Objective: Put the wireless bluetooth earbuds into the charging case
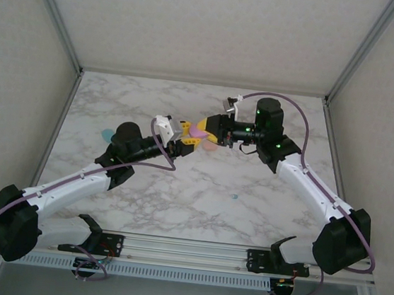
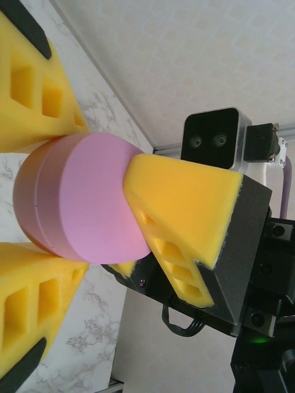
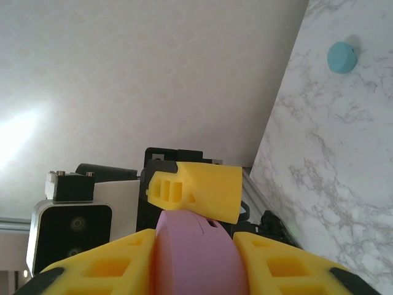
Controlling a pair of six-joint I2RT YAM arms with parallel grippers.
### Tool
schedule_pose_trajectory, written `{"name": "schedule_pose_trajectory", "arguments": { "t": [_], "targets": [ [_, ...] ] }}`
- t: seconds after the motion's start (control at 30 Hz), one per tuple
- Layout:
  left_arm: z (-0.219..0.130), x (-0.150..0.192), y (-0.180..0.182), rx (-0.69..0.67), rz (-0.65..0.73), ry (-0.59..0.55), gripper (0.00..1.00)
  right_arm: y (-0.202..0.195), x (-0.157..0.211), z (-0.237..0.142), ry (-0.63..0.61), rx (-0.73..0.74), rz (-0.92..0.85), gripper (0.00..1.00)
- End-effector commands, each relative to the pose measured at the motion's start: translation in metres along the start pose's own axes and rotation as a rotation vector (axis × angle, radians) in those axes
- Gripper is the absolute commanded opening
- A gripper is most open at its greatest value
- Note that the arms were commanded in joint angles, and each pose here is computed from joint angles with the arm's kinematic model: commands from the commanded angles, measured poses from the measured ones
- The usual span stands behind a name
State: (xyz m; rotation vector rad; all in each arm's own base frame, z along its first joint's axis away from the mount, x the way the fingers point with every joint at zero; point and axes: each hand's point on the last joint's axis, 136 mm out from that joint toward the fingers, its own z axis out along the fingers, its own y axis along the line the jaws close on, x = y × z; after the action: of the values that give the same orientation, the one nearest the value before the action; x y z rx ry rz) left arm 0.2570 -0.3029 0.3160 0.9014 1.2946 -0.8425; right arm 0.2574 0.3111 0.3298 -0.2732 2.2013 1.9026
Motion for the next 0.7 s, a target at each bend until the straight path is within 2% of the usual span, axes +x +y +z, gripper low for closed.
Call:
{"name": "schedule_pose_trajectory", "arguments": {
  "t": [0.0, 0.13, 0.23, 0.4, 0.53, 0.6, 0.67],
  "targets": [
    [0.003, -0.013, 0.009, -0.046, 0.020, -0.023, 0.36, 0.006, 0.011, -0.004, 0.019, -0.002, -0.035, 0.22],
    [0.002, -0.008, 0.010, -0.051, 0.027, 0.014, 0.45, -0.008, -0.005, -0.007, -0.078, 0.051, -0.016, 0.16],
    [-0.002, -0.001, 0.018, -0.103, 0.030, 0.035, 0.53, -0.022, -0.022, -0.008, -0.138, 0.052, 0.030, 0.14],
    [-0.011, -0.007, 0.034, -0.180, 0.025, 0.018, 0.57, -0.045, -0.042, -0.004, -0.197, 0.050, 0.084, 0.10],
    [-0.024, -0.041, 0.071, -0.319, -0.036, -0.078, 0.74, -0.097, -0.060, -0.014, -0.292, 0.202, 0.150, 0.10],
    [-0.027, -0.060, 0.101, -0.419, -0.084, -0.086, 0.77, -0.123, -0.065, -0.021, -0.336, 0.268, 0.192, 0.10],
    [-0.031, -0.063, 0.140, -0.552, -0.156, -0.048, 0.77, -0.137, -0.069, -0.026, -0.371, 0.297, 0.207, 0.10]
  ]
}}
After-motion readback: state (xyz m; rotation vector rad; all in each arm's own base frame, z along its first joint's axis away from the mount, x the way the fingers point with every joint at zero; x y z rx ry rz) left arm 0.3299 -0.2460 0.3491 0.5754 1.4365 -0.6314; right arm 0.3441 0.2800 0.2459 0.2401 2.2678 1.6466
